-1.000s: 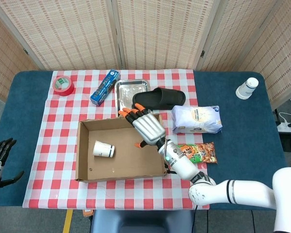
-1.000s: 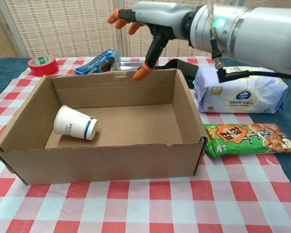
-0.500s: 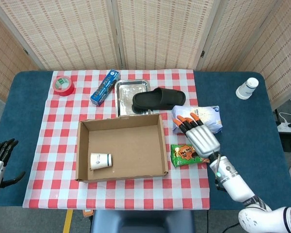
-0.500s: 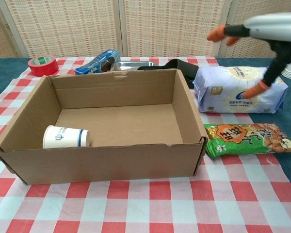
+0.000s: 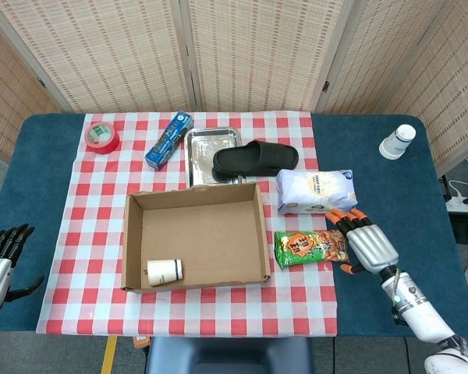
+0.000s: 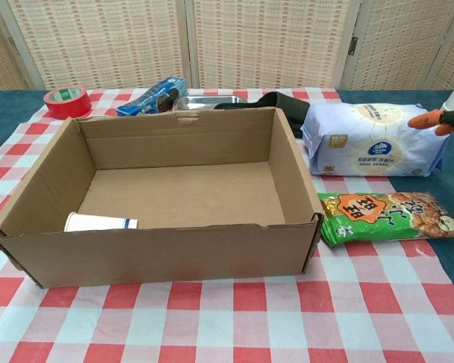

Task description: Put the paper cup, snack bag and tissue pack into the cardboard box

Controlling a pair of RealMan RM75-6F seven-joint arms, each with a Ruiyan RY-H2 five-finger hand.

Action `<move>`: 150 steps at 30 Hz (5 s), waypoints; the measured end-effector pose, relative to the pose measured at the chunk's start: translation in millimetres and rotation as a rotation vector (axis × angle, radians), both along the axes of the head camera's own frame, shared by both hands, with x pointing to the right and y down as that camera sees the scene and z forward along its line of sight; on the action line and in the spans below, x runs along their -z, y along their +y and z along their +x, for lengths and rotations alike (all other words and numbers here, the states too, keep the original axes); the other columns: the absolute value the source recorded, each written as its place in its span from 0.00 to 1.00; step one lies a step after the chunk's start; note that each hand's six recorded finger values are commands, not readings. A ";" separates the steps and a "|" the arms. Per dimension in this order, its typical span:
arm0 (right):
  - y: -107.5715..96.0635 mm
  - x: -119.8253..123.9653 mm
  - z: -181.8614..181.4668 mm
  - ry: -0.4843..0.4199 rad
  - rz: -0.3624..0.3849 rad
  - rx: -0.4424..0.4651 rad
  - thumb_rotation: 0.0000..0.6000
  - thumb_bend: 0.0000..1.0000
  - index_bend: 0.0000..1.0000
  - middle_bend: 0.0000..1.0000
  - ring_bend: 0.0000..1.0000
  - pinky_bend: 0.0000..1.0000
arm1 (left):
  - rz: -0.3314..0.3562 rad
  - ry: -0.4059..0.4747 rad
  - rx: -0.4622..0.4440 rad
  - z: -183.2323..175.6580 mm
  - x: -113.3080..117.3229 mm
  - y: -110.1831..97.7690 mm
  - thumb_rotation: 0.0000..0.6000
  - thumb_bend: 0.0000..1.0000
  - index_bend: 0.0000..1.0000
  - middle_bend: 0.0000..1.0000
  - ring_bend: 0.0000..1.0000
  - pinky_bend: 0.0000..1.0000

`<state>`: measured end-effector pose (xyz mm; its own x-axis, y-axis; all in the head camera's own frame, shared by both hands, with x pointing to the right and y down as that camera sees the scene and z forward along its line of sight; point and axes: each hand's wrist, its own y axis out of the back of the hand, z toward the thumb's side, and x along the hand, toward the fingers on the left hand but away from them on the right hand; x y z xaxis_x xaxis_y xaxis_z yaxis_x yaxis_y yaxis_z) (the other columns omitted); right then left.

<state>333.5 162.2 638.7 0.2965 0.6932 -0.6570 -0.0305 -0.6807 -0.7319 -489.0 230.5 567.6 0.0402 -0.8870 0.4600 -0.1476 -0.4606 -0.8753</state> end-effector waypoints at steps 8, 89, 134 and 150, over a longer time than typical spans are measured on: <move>8.0 -30.1 0.3 0.006 -0.060 -0.005 1.00 0.00 0.05 0.01 0.00 0.13 | 0.006 0.008 0.011 -3.7 2.5 -1.0 1.00 0.22 0.00 0.00 0.00 0.00; -20.5 -82.5 -38.4 -0.011 -0.029 -0.018 1.00 0.26 0.87 0.51 0.57 0.80 | 0.002 0.021 0.040 -13.0 1.9 -4.6 1.00 0.22 0.00 0.00 0.00 0.00; -79.4 21.5 -285.0 -0.440 0.080 0.243 1.00 0.00 0.00 0.00 0.00 0.00 | 0.005 0.021 0.041 -13.5 3.5 -3.9 1.00 0.22 0.00 0.00 0.00 0.00; -92.9 29.7 -267.4 -0.323 0.071 0.227 1.00 0.00 0.00 0.00 0.00 0.00 | 0.011 0.028 0.038 -13.6 5.8 -4.1 1.00 0.22 0.00 0.00 0.00 0.00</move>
<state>66.0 69.3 609.0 0.6306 0.6268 -0.4577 0.0654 -0.6306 -0.7733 -502.6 226.5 561.8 0.0193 -0.8931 0.4495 -0.1895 -0.4447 -0.8754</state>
